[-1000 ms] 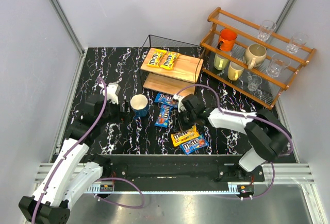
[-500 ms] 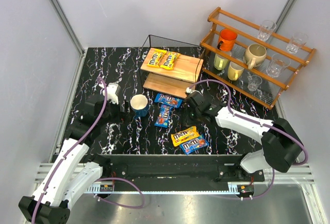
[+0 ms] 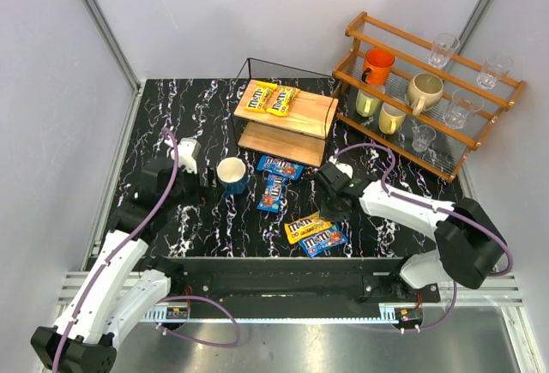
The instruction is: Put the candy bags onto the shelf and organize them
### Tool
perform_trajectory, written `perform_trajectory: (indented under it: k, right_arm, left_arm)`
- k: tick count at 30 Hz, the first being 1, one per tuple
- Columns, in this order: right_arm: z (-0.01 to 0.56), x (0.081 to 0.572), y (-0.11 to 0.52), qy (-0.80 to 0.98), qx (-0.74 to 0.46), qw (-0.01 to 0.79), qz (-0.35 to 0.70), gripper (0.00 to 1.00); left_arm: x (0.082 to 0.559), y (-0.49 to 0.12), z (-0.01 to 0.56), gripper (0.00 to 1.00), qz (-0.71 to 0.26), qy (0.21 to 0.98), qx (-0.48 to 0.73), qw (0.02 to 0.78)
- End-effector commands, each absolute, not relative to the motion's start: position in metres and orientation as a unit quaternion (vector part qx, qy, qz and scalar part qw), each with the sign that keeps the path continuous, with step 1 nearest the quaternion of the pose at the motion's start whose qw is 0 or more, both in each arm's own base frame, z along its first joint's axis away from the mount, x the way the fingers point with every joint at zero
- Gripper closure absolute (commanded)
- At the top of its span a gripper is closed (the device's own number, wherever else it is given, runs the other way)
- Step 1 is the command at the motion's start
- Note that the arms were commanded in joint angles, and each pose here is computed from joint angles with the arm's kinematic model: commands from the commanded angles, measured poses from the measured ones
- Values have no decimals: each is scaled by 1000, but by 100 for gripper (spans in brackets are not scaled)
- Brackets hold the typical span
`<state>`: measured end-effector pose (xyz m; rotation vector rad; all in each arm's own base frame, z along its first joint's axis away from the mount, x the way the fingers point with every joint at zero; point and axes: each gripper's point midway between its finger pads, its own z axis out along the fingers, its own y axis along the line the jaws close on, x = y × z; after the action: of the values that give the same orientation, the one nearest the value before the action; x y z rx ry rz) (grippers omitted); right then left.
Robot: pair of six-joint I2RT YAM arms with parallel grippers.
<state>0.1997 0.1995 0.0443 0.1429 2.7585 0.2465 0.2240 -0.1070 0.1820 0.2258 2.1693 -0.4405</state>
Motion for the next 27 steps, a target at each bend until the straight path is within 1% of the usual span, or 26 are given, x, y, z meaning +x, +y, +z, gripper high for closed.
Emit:
perform_trajectory:
  k: [1, 11, 16, 20, 27]
  right_arm:
    - [34, 199, 195, 980, 70, 177, 65, 100]
    - [17, 196, 195, 984, 63, 158, 55, 100]
    - [15, 202, 200, 983, 64, 164, 59, 100]
    - [17, 216, 213, 981, 53, 176, 66, 100]
    - [23, 242, 226, 977, -5, 205, 59, 100]
  left_arm:
    - [230, -107, 193, 1, -177, 864, 86, 463]
    - [230, -107, 194, 1, -176, 864, 85, 464]
    - [230, -107, 194, 1, -177, 863, 87, 464]
    - [230, -107, 195, 1, -177, 862, 86, 466]
    - [229, -107, 196, 1, -176, 861, 86, 469]
